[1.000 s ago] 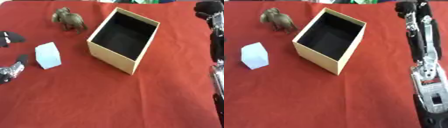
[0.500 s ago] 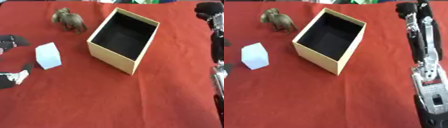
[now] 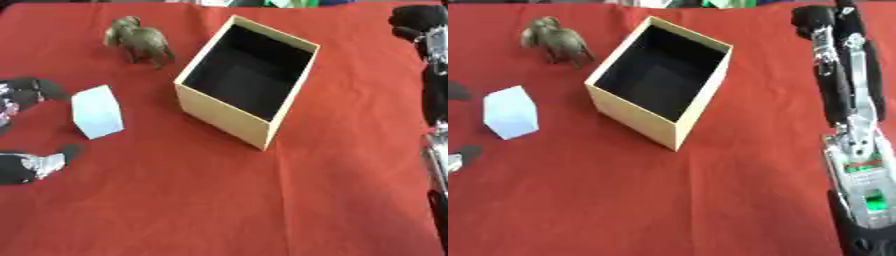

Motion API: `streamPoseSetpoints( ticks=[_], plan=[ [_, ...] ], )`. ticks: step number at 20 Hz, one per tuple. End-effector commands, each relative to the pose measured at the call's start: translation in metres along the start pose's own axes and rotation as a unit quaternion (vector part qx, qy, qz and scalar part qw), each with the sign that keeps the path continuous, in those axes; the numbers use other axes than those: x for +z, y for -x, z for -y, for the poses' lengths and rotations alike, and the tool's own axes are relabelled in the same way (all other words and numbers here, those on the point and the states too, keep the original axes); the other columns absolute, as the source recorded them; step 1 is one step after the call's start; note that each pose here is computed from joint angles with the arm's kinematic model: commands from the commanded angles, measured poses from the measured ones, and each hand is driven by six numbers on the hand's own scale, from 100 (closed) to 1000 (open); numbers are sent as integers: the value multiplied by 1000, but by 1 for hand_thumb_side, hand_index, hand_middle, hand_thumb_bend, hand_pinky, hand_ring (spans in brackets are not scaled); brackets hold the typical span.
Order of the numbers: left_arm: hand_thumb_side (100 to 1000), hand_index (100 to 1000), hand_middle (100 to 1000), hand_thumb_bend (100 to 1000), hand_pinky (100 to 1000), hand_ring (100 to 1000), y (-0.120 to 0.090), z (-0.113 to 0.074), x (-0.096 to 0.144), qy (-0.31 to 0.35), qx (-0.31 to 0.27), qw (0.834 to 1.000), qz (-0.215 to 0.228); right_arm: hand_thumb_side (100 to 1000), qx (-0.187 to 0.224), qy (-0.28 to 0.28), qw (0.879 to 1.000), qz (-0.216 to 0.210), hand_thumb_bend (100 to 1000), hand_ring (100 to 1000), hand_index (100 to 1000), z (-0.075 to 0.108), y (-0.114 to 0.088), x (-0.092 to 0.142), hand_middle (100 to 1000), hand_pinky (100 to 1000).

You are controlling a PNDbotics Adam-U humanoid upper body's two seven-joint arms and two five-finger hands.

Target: Pick up objects on the table and place them in the box.

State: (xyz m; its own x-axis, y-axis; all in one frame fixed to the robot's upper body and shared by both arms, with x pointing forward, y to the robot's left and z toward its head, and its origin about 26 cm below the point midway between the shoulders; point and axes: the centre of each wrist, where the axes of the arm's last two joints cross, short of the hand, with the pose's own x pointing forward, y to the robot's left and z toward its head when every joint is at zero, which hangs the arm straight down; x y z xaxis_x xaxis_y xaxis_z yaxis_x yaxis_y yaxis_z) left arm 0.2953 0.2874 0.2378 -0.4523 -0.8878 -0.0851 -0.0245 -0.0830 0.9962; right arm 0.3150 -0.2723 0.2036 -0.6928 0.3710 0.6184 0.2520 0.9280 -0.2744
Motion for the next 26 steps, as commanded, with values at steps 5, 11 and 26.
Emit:
streamPoseSetpoints(
  ticks=[5, 11, 26],
  plan=[
    [697, 912, 848, 381, 790, 891, -4, -13, -1, 3, -20, 1000, 4, 885, 7, -6, 1000, 10, 100, 770, 1000, 3, -4, -3, 698, 806],
    [691, 908, 840, 376, 781, 887, -8, -21, -6, 7, -24, 1000, -1, 884, 6, -8, 1000, 10, 100, 767, 1000, 3, -4, -3, 692, 806],
    [758, 949, 910, 478, 810, 926, -15, -35, -20, 39, -10, 998, -52, 889, 3, -11, 1000, 8, 100, 764, 1000, 3, -3, -2, 684, 807]
  ],
)
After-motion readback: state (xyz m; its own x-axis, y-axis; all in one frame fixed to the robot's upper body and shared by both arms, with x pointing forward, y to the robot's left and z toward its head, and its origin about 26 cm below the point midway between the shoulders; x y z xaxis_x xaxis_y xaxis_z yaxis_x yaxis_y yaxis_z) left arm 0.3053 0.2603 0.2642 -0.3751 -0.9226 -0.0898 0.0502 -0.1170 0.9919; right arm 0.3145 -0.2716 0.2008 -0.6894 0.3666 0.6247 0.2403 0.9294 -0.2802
